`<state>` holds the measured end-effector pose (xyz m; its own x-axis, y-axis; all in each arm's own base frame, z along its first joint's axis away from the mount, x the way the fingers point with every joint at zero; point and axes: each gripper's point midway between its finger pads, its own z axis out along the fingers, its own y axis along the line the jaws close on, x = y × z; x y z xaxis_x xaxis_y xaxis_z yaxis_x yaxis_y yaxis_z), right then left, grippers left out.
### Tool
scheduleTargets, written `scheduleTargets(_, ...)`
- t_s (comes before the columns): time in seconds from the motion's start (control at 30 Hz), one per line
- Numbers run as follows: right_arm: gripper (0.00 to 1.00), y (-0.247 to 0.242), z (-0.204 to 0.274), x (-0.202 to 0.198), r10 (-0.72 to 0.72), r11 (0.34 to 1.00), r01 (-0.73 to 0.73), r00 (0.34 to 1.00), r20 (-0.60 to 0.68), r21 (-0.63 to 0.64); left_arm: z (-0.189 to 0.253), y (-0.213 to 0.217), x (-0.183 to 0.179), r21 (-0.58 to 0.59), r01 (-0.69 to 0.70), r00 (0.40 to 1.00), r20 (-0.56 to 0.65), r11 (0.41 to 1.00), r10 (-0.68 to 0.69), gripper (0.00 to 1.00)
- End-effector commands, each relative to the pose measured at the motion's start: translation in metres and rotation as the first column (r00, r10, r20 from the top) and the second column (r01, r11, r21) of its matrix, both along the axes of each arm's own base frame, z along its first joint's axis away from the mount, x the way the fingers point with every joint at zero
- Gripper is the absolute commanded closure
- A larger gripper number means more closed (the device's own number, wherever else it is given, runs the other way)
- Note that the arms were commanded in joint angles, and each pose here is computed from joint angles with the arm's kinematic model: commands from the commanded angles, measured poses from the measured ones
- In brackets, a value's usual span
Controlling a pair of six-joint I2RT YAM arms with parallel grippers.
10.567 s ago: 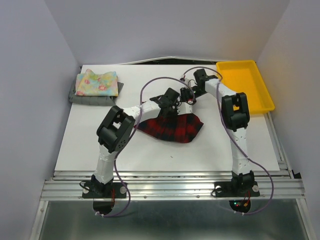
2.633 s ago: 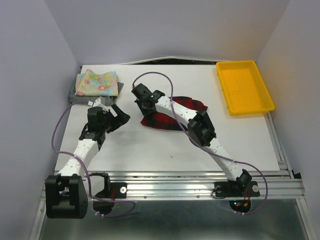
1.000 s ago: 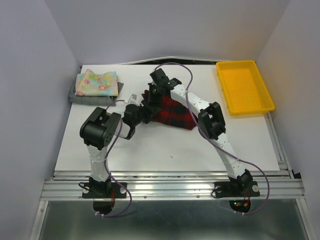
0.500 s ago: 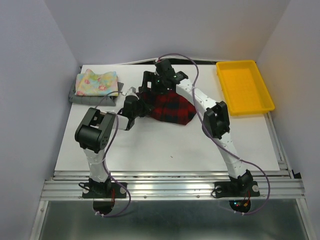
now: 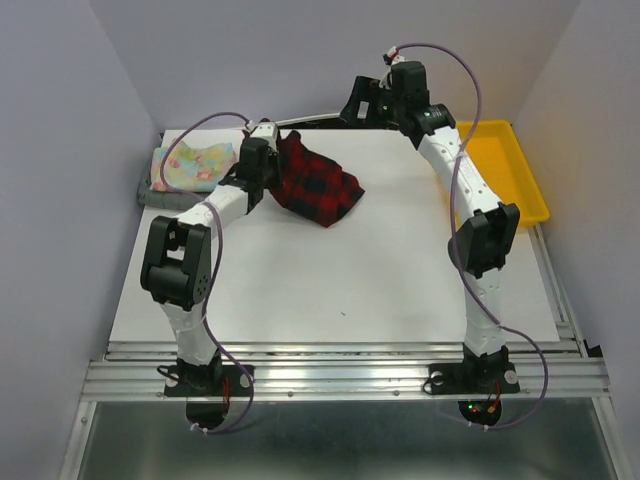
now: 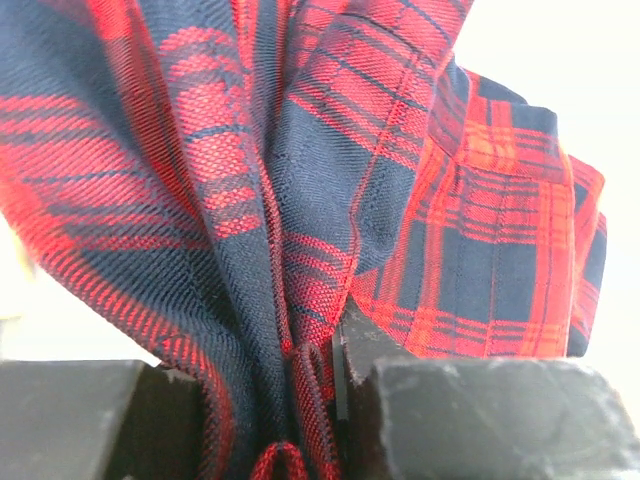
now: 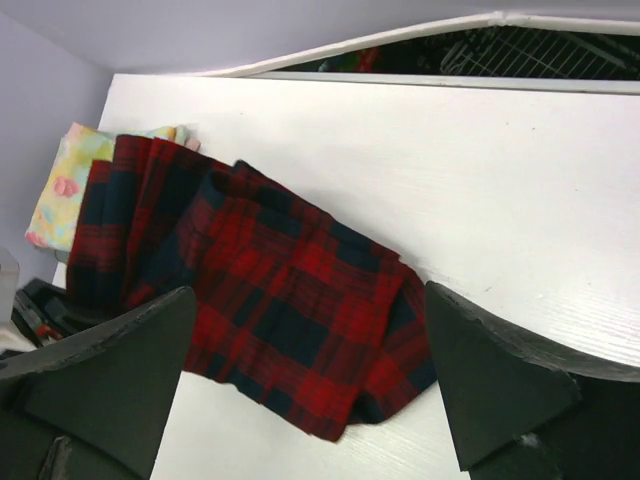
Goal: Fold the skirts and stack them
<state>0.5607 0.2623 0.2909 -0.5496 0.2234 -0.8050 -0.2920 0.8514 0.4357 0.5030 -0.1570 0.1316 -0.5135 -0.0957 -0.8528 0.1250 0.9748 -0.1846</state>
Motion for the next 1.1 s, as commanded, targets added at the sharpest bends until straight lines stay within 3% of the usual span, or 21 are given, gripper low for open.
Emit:
scheduleTargets(0.0, 0.00, 0.008, 0.020, -0.014, 0.054, 0.998, -0.052, 0.996, 0.068, -0.027, 0.062, 0.044, 0.017, 0.160, -0.047, 0.992, 0.123, 0.986, 0.028, 1.00)
scheduleTargets(0.47, 0.00, -0.004, 0.013, -0.022, 0.066, 0.997, -0.064, 0.997, 0.043, -0.043, 0.141, 0.107, 0.052, 0.238, -0.132, 0.962, 0.264, 0.962, 0.066, 1.00)
scheduleTargets(1.07, 0.00, -0.003, 0.001, -0.025, 0.079, 0.996, -0.078, 0.997, 0.016, -0.052, 0.176, 0.144, 0.066, 0.217, -0.191, 0.937, 0.332, 0.957, 0.112, 1.00)
